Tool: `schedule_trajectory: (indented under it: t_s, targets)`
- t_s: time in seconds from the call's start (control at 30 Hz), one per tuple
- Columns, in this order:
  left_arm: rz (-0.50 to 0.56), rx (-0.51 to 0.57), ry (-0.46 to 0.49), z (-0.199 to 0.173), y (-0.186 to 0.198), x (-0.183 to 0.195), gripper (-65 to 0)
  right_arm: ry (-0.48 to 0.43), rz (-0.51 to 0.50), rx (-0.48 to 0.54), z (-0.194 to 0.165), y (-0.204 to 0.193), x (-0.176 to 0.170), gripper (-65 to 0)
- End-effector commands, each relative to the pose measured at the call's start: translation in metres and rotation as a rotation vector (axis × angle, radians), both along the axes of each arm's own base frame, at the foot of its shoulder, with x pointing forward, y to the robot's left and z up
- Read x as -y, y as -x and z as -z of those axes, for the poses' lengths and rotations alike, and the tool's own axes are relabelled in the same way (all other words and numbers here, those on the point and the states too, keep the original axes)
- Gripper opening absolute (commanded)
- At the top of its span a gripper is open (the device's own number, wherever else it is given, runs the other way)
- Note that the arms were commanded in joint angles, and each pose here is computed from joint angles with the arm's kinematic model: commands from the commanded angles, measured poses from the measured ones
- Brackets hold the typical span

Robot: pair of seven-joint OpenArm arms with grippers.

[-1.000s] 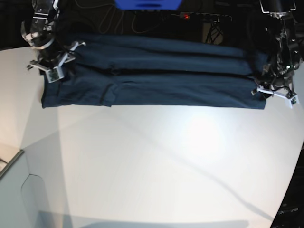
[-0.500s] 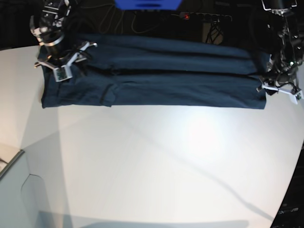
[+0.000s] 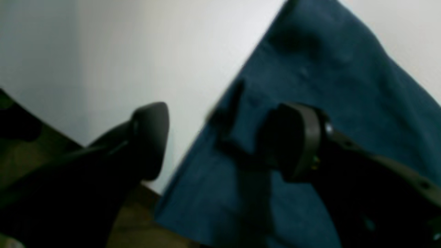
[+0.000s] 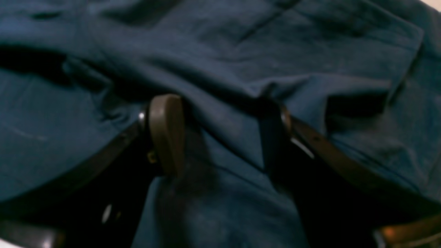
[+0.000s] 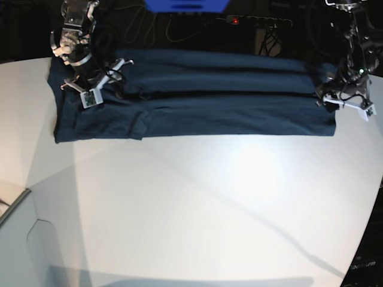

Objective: Layout the t-shirt on the table in an organized manner, then fold the t-shirt properly
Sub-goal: 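Regrasp the folded shirt edge with both grippers and smooth it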

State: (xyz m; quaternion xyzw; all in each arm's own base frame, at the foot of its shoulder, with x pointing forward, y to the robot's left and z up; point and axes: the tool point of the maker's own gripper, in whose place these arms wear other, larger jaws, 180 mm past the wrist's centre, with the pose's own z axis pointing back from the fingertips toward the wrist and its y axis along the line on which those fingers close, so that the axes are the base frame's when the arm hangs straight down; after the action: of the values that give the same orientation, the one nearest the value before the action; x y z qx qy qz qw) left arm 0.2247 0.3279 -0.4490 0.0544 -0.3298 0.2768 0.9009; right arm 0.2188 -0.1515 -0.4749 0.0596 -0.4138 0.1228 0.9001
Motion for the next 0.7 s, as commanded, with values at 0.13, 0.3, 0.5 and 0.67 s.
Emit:
schedule_trajectory:
  t_s: [0.13, 0.3, 0.5, 0.67]
  targets:
    - [0.048, 0.019, -0.019, -0.004, -0.014, 0.008, -17.8, 0.003, -0.011, -0.021, 0.008, -0.009, 0.006, -30.6]
    - [0.07, -0.036, 0.013, 0.018, -0.013, 0.02, -17.9, -0.002, -0.015, -0.024, 0.011, -0.018, 0.007, -30.6]
    - [0.067, -0.052, 0.021, 0.024, -0.01, 0.021, -21.0, -0.003, -0.016, -0.004, 0.006, -0.028, 0.007, -30.6]
    - [0.069, -0.048, 0.021, 0.023, -0.012, 0.022, -35.3, -0.004, -0.021, 0.004, 0.004, -0.032, 0.005, -30.6]
